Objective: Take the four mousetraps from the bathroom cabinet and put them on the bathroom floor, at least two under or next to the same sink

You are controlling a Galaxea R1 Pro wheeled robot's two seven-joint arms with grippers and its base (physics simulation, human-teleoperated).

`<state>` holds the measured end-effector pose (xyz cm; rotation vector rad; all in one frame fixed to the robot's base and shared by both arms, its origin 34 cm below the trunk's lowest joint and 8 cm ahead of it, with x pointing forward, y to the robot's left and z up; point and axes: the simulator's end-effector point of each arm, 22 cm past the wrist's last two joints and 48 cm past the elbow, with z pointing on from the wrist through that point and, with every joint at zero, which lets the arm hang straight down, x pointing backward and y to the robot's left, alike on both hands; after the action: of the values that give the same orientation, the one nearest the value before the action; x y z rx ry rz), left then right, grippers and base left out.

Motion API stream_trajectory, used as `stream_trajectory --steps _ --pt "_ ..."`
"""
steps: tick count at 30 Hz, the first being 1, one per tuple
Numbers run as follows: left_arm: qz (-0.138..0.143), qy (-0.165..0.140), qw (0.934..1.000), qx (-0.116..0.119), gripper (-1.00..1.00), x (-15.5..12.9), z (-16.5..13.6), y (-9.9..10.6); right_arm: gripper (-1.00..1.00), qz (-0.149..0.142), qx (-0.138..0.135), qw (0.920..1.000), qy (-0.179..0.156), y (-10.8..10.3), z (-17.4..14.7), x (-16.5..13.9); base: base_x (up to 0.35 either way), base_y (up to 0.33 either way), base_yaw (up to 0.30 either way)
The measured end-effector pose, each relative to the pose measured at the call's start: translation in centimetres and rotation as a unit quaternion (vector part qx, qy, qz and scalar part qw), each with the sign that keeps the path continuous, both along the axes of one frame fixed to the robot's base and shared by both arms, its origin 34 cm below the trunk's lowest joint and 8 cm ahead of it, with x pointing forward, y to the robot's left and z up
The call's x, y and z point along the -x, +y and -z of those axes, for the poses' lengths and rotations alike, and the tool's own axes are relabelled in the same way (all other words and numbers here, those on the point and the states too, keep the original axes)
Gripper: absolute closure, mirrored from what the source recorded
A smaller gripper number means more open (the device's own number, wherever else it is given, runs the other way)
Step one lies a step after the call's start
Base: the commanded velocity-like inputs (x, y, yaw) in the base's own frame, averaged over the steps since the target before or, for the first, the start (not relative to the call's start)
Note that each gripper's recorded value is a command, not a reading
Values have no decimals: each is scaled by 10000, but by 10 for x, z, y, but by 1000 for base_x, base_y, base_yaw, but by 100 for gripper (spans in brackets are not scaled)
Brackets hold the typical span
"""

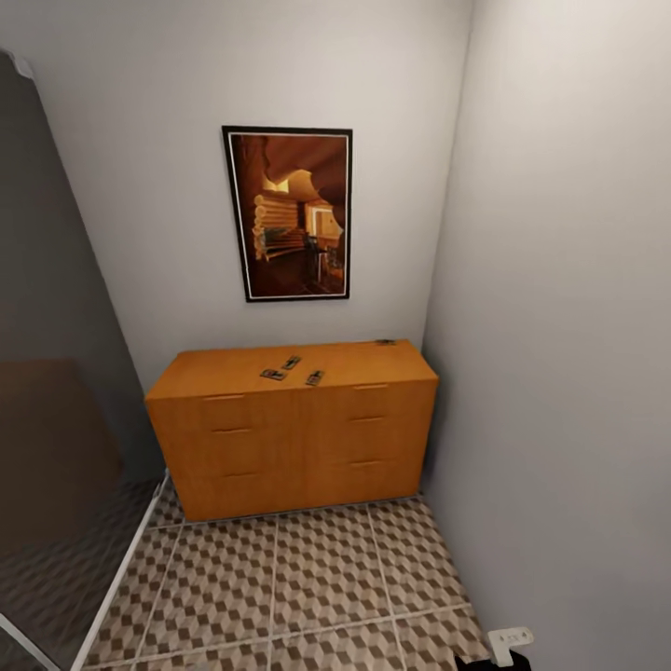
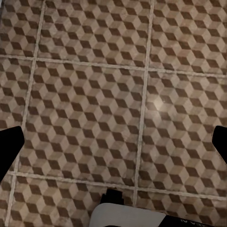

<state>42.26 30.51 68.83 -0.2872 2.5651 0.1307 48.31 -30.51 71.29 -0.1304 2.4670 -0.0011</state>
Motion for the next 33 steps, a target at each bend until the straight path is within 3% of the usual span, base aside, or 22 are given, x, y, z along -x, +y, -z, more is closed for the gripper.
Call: stream_trajectory --steps 13,33 --pt "0 1 10000 0 -100 0 0 0 -100 0 1 10000 0 0 0 0 326 -23 36" --pt "-1 -3 10000 6 -100 0 0 -1 -100 -3 3 10000 3 0 0 0 265 -148 61"
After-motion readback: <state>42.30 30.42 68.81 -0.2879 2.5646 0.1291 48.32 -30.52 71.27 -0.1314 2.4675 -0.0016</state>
